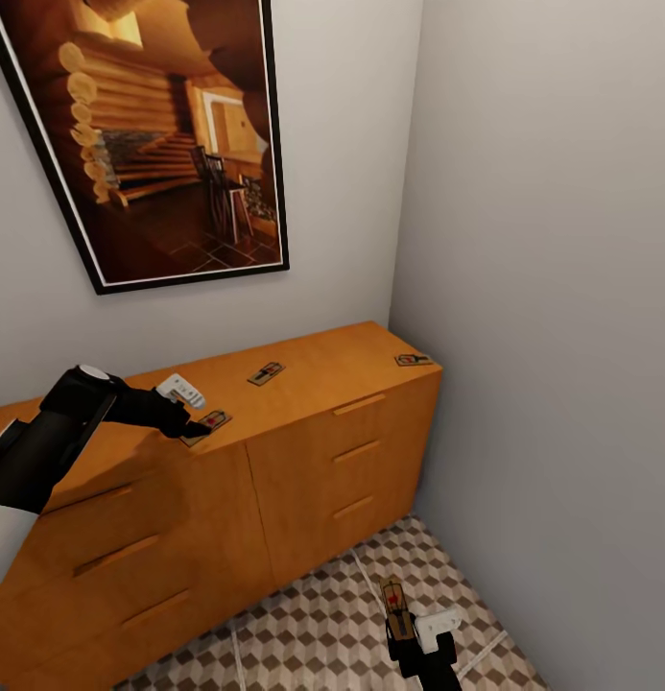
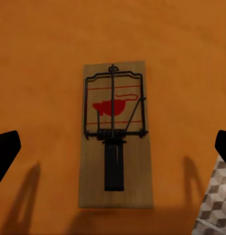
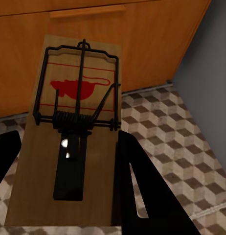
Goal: Take the four mousetraps from the cabinet in the bathroom and place them on the bathroom floor. Make sure all four end up on the same floor surface, and ensure that at least two of them are either under or directly next to the same bathroom sink.
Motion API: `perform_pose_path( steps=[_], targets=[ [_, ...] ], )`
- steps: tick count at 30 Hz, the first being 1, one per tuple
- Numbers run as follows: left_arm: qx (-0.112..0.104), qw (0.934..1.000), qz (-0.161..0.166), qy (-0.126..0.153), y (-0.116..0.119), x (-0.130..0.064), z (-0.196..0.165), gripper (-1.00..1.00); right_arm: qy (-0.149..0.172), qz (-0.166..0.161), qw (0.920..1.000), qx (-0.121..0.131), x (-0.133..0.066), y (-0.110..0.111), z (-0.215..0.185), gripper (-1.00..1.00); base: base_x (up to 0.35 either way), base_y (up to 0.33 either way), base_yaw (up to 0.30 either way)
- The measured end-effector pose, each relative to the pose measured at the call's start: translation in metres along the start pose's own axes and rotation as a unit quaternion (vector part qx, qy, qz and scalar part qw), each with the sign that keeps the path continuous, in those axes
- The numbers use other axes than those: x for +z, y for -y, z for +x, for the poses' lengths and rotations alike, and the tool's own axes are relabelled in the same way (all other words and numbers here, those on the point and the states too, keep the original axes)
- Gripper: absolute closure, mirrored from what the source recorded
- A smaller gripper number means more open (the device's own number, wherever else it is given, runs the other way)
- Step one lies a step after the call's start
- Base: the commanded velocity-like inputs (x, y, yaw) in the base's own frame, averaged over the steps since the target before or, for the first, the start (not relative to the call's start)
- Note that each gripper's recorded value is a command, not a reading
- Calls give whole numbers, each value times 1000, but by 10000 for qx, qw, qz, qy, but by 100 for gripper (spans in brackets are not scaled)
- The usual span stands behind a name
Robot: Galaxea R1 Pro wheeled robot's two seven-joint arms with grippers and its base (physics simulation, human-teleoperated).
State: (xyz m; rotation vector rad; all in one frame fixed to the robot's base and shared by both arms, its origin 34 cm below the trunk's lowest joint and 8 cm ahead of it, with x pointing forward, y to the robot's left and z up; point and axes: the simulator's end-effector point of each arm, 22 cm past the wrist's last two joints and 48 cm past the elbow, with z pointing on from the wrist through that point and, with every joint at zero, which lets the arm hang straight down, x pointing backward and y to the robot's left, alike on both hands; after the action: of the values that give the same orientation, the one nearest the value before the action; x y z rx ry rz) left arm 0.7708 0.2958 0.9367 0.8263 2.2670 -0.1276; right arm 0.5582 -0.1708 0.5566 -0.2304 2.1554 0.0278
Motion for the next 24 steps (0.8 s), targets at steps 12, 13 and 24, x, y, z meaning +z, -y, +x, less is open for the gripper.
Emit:
perform_pose_path(
  steps=[12,13,24],
  targets=[
    [29,9999,50,-155,2,10,10,-100,-56,-8,10000,7,0,-1,6,100,0,0,0],
    [26,9998,47,-166,1,10,12,-100,-62,-9,10000,8,0,-1,6,100,0,0,0],
    [-1,9998,23,-209,-4,9,17,-100,-83,-12,10000,10,0,-1,8,100,0,0,0]
  ],
)
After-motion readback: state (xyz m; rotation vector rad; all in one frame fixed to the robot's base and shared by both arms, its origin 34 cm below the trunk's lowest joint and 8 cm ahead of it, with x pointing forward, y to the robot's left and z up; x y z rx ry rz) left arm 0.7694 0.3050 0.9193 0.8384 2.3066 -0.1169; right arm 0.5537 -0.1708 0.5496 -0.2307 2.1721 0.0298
